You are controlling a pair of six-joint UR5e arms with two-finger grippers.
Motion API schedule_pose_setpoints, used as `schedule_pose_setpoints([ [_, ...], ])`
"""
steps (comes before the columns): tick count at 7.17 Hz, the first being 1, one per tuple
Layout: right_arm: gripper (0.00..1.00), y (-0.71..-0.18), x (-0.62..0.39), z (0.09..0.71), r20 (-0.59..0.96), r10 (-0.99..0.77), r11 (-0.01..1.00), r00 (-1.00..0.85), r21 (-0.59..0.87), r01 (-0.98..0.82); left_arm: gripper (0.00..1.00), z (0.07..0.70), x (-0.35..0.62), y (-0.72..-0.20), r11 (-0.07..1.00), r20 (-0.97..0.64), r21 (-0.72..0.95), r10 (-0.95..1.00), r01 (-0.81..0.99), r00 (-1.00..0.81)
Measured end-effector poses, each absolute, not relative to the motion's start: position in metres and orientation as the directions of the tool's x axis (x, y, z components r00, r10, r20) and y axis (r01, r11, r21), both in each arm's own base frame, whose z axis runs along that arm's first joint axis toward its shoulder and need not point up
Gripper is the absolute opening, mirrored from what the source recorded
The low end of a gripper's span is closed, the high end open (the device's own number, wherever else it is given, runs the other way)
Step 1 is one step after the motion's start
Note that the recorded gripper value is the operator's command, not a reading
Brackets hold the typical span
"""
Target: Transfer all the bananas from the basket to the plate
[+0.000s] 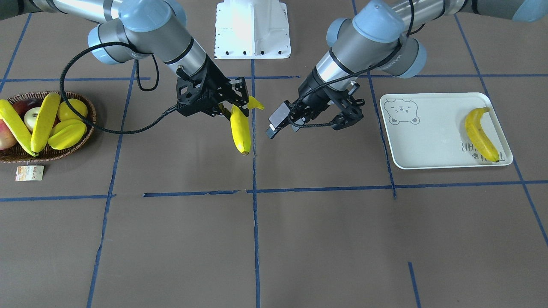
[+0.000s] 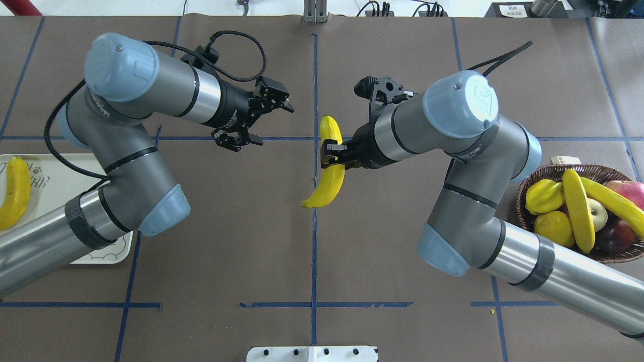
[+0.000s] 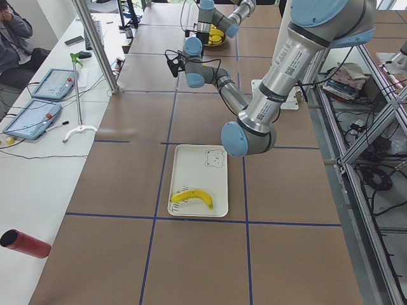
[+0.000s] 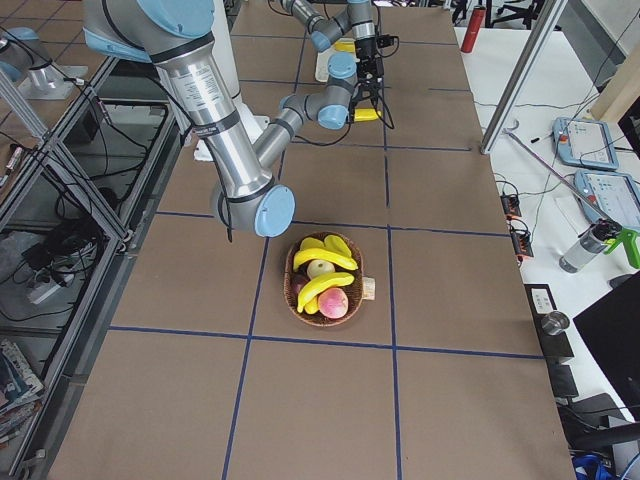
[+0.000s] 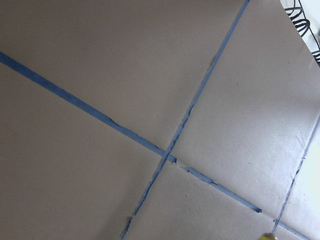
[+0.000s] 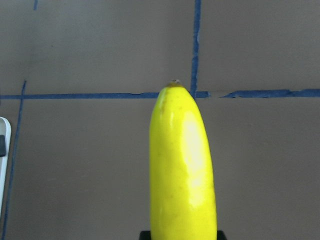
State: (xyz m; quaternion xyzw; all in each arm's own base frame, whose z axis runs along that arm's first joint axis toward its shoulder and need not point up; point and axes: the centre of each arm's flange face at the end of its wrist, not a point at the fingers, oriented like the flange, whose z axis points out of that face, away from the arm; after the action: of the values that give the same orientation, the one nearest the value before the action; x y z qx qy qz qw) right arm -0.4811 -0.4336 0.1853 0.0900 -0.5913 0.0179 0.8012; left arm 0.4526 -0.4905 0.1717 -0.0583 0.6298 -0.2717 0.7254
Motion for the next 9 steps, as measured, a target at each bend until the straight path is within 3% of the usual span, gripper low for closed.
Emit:
schedule_pose_setpoints([
  [4,0.07,-0.422,-0.497,0.163,0.963,-0.087,0.982,0.255,0.126,-0.139,0.99,0.167,0.481,-0.482,0.842,-0.881,-0.43,-0.471,0.326,0.055],
  [5,0.07,-0.421,-0.498,0.16,0.964,-0.087,0.982,0.25,0.125,-0.139,0.94,0.171,0.487,-0.483,0.842,-0.88,-0.43,-0.472,0.325,0.058],
  [6,0.07,-0.421,-0.498,0.158,0.965,-0.087,0.982,0.248,0.125,-0.14,0.77,0.173,0.491,-0.482,0.843,-0.88,-0.43,-0.472,0.322,0.06],
  [7,0.07,-0.421,-0.498,0.157,0.965,-0.087,0.982,0.247,0.125,-0.14,0.68,0.173,0.494,-0.48,0.845,-0.88,-0.43,-0.471,0.318,0.062],
  [9,0.07,-0.421,-0.498,0.157,0.965,-0.087,0.982,0.247,0.125,-0.14,0.66,0.171,0.497,-0.476,0.851,-0.885,-0.426,-0.463,0.306,0.055],
])
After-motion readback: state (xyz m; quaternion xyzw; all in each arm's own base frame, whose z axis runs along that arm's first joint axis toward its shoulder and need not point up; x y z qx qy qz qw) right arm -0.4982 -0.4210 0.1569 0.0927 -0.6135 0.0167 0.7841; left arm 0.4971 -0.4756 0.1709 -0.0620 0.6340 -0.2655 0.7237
